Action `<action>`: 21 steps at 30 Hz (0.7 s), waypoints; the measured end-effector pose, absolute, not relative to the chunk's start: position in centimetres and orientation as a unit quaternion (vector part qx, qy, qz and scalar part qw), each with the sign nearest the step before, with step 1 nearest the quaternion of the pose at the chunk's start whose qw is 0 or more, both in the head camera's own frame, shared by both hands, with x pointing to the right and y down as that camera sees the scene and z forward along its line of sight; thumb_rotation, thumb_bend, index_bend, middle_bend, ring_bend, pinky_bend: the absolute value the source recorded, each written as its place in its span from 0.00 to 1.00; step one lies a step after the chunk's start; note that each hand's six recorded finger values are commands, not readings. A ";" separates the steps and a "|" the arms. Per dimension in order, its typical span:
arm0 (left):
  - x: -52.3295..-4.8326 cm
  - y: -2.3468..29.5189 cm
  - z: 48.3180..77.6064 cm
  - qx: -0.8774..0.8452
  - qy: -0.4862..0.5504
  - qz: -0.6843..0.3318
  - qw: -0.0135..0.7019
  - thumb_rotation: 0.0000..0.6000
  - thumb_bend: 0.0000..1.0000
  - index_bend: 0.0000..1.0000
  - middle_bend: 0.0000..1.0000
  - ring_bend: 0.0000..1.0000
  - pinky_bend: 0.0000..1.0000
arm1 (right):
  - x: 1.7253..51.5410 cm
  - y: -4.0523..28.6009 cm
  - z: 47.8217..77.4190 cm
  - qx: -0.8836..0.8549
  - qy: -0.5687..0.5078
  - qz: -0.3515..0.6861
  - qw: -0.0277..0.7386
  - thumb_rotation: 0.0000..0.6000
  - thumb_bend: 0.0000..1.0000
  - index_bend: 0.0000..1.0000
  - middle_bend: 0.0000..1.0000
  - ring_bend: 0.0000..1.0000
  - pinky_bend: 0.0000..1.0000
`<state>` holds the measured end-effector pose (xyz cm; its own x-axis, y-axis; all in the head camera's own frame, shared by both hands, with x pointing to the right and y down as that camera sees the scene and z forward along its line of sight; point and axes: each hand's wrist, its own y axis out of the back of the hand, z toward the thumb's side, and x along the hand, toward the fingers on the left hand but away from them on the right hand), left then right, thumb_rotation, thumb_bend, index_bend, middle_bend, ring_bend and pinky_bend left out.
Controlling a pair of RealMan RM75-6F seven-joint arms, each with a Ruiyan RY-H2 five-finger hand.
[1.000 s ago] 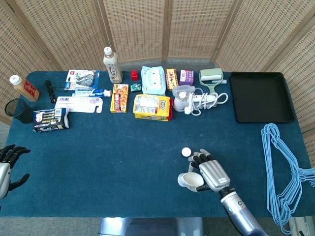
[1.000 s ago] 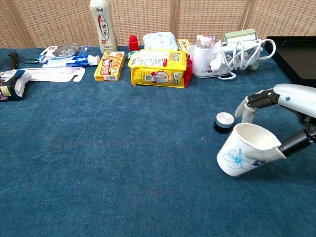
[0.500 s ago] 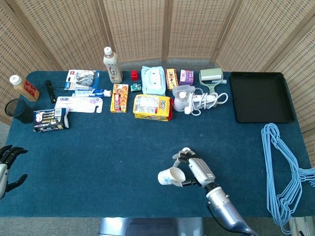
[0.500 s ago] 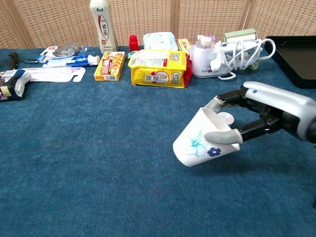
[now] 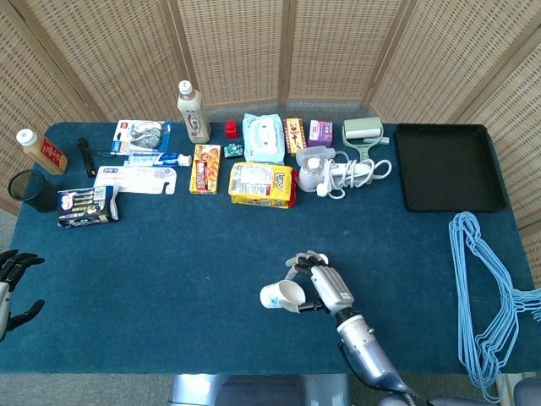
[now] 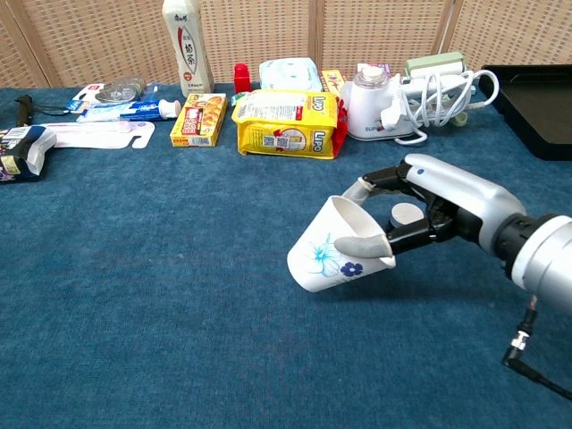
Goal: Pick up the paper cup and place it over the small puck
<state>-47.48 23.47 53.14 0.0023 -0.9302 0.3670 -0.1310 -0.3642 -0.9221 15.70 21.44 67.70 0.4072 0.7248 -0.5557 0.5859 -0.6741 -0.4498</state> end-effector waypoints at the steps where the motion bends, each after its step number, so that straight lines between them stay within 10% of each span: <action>1: -47.5 23.5 53.1 -0.610 0.435 -0.556 0.359 1.00 0.18 0.28 0.28 0.16 0.18 | 15.6 21.4 67.8 -0.833 -0.394 0.377 0.094 0.72 0.24 0.47 0.27 0.15 0.02; 13: -47.3 23.4 53.1 -0.612 0.434 -0.555 0.360 1.00 0.18 0.28 0.28 0.16 0.18 | 15.1 21.2 69.3 -0.827 -0.401 0.381 0.097 0.72 0.24 0.44 0.24 0.14 0.01; 21: -47.5 22.9 52.5 -0.604 0.444 -0.550 0.367 1.00 0.18 0.28 0.28 0.16 0.18 | 16.5 21.1 70.1 -0.820 -0.388 0.404 0.117 0.72 0.24 0.23 0.19 0.10 0.00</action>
